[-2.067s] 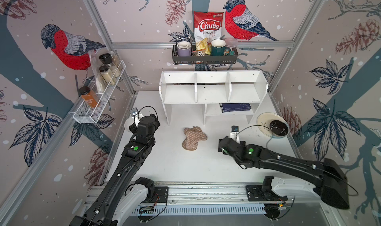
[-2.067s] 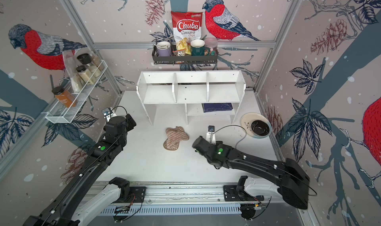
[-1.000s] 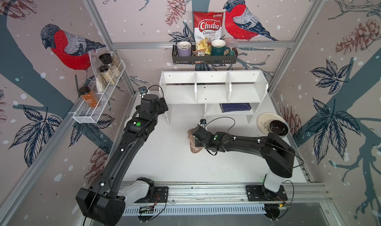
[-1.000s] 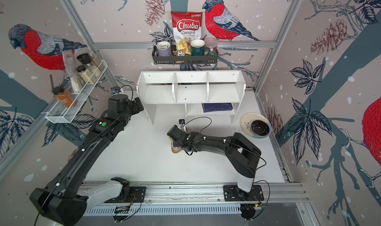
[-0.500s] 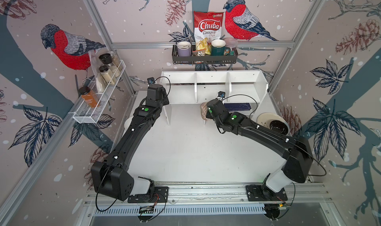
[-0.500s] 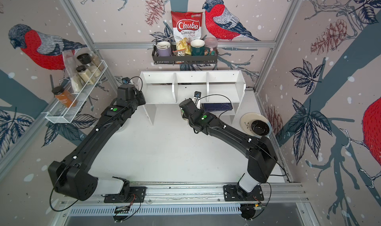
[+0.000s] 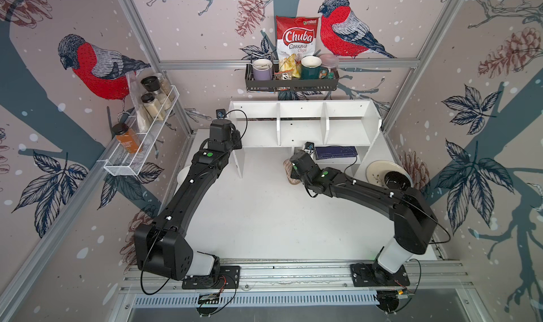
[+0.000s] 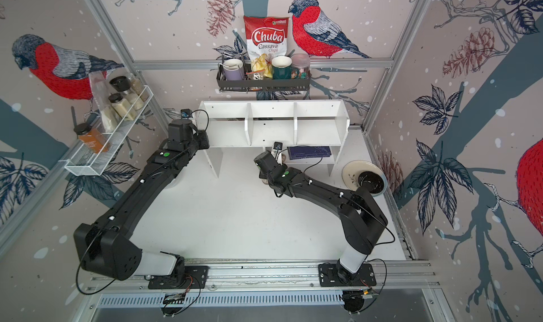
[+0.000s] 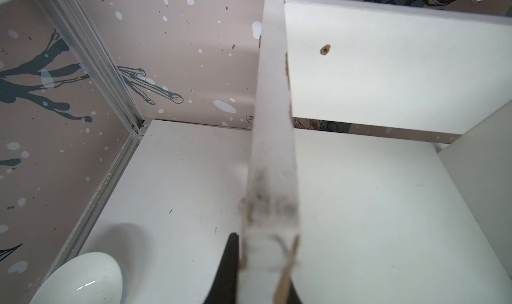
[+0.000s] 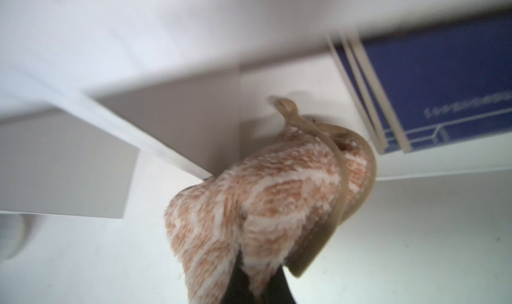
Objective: Wipe the bookshelf clean with a cloth
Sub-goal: Wipe the dust from the shelf.
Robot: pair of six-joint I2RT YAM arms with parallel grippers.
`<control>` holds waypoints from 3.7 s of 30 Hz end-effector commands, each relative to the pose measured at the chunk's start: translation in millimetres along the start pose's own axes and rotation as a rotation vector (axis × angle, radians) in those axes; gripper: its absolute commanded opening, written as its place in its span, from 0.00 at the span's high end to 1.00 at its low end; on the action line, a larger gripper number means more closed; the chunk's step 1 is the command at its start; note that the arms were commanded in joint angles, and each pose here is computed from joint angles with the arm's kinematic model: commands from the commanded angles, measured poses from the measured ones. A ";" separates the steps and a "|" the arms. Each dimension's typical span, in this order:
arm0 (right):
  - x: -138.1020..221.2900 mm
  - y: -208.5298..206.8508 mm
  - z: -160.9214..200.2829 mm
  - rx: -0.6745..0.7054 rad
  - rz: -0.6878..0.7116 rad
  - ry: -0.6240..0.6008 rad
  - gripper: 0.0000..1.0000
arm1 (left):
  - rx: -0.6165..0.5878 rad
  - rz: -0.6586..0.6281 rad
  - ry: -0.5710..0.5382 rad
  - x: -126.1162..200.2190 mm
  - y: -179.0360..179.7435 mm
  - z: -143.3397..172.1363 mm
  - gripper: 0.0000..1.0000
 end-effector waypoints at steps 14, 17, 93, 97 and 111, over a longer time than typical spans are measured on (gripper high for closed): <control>73.7 -207.5 -64.8 -0.271 0.359 -0.228 1.00 | 0.106 0.009 -0.023 -6.2 2.2 2.1 1.00; 71.5 -212.2 -68.9 -0.226 0.356 -0.201 1.00 | 0.096 0.020 -0.018 -5.9 1.6 2.5 1.00; -4.2 -210.6 4.3 -0.205 0.251 -0.050 1.00 | 0.045 0.096 0.004 -14.2 -4.5 16.1 1.00; -17.4 -151.7 11.1 -0.156 0.157 -0.051 1.00 | 0.042 0.102 0.002 -13.5 -4.8 16.2 1.00; -37.5 -86.4 8.6 -0.115 0.097 -0.033 1.00 | 0.023 0.087 0.003 -14.2 -3.1 18.7 1.00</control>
Point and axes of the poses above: each gripper's point midway between its finger pads, its own x axis back along the fingers, its own y axis along the line the jaws close on, z = x × y, the point moved 6 cm from there along x, back along the fingers, and after that the axes turned 6 degrees about x, right-handed, at the moved point
